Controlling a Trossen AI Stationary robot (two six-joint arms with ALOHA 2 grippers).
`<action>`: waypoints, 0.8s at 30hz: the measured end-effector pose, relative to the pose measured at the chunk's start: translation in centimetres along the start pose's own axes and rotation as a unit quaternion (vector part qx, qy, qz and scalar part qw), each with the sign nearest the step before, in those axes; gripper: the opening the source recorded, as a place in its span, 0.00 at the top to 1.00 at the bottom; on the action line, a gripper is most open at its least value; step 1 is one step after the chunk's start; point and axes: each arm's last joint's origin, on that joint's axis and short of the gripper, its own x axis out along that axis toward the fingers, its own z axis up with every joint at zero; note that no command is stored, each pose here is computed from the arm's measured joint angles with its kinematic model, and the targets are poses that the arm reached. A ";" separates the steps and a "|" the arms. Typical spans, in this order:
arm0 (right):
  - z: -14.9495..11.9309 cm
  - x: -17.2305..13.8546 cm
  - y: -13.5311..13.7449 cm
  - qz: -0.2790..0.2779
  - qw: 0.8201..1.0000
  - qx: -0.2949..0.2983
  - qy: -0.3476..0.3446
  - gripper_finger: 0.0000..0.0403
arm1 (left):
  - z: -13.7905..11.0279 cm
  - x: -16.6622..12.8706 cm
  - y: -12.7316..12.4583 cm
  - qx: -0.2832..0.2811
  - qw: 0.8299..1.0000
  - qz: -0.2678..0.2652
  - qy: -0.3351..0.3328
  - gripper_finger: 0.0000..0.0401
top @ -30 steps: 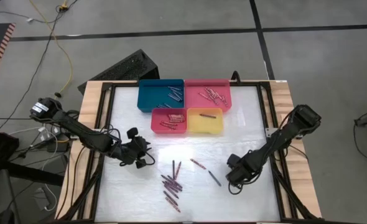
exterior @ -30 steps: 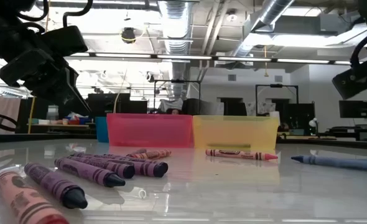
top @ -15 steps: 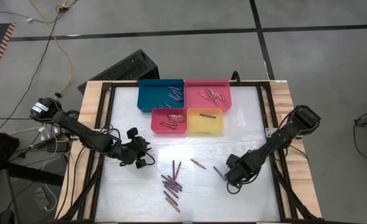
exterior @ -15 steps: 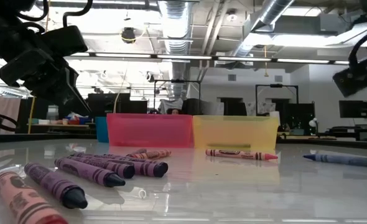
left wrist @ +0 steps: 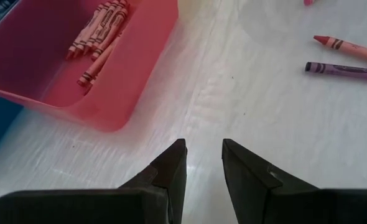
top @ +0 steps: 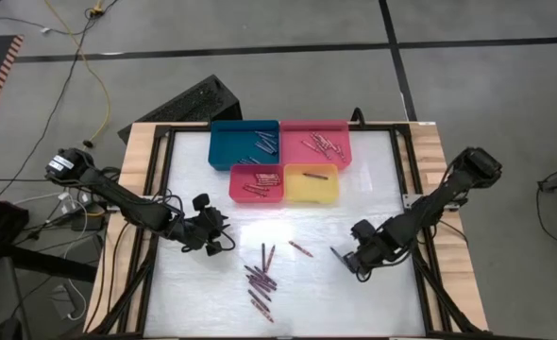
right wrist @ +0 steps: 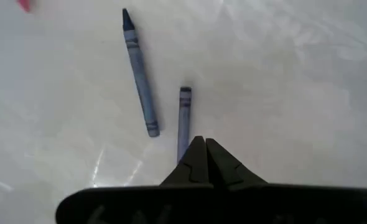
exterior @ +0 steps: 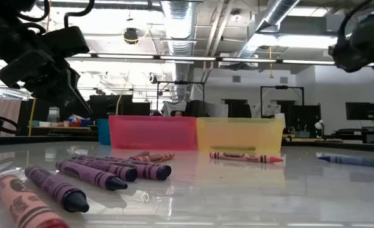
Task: Sort crayons
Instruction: Put the blue crayon into the blue bin
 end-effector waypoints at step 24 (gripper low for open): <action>-0.4 3.1 0.5 -0.076 0.996 -0.022 0.031 0.93 | 0.0 0.0 0.0 -0.005 1.000 0.000 0.000 0.77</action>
